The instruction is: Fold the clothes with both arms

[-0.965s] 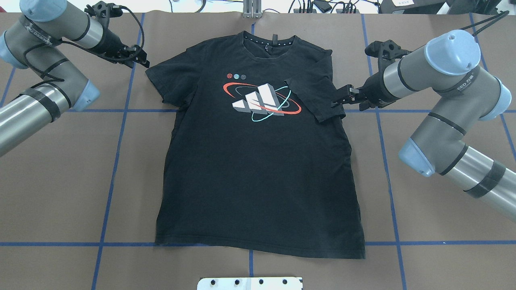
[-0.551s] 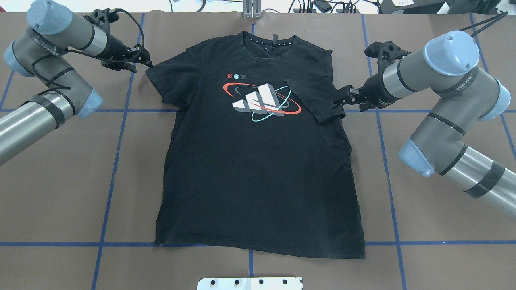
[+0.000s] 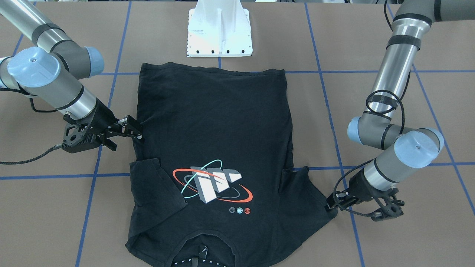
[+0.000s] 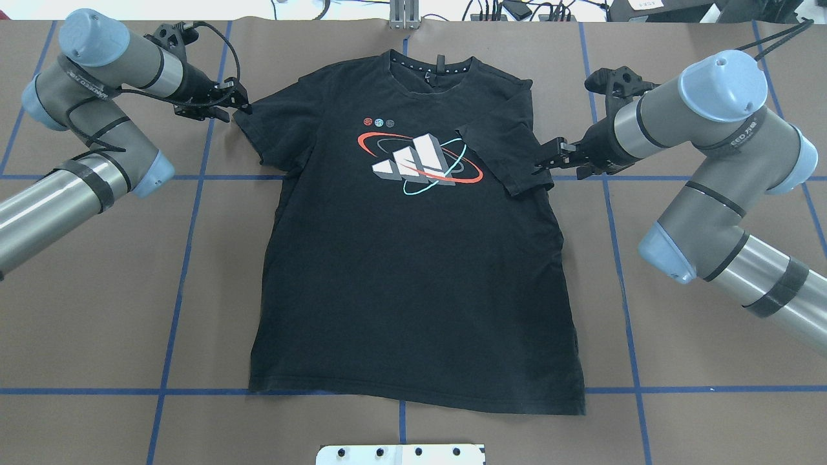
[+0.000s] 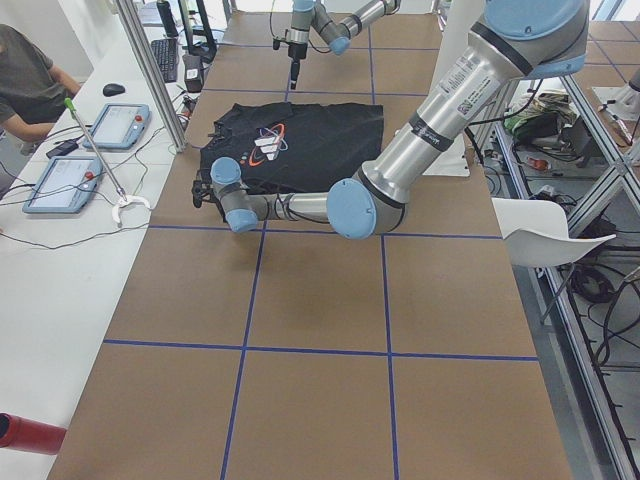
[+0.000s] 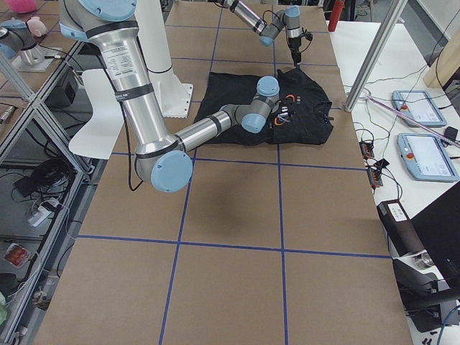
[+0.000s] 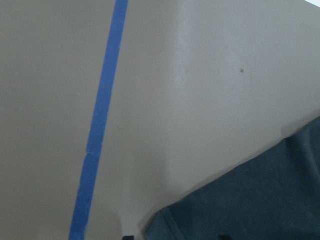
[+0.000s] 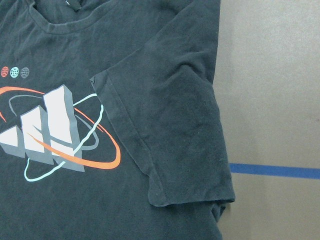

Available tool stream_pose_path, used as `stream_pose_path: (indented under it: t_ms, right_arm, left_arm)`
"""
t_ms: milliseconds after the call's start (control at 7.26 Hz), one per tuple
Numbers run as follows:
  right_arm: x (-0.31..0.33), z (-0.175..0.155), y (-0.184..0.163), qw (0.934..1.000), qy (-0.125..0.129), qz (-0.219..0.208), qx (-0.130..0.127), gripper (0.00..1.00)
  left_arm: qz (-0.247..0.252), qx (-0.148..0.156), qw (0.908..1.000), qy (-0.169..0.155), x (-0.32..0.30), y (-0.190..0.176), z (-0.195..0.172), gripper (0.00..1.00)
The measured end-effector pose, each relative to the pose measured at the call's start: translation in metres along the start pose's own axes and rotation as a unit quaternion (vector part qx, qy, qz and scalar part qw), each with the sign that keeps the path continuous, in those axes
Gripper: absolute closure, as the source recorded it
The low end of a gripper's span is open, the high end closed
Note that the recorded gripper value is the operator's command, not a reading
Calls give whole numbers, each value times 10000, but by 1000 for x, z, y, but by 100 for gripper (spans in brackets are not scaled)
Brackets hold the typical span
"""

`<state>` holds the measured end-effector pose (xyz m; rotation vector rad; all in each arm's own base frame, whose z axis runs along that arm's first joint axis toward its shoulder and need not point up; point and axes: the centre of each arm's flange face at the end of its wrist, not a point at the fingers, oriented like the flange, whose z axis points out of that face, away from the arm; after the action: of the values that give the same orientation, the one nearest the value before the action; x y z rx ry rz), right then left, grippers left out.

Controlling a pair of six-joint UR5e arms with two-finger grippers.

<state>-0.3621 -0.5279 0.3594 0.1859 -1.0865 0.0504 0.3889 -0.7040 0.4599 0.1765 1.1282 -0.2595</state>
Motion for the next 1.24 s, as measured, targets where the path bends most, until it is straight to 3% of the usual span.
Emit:
stream_pose_path:
  t_ms: [413,551,689,827,1240]
  right_arm:
    - [1,0,0,10000,6,4,-3,0]
    - [1,0,0,10000,6,4,-1,0]
    - [1,0,0,10000,4,3,-2,0]
    - [0,0,0,10000,4,2,-2,0]
    - [2,0,0,10000,12,7,-3,0]
  left_arm:
    - [-16,89,9999,-70,-2,-2,4,47]
    - [-22,100,9999,-85,-3,-2,5,56]
    - [-27,104,9999,-96,-4,-2,6,90]
    - [-28,108,9999,-100,-4,-2,6,100]
    - [-31,118,9999,-63,1,-3,4,100]
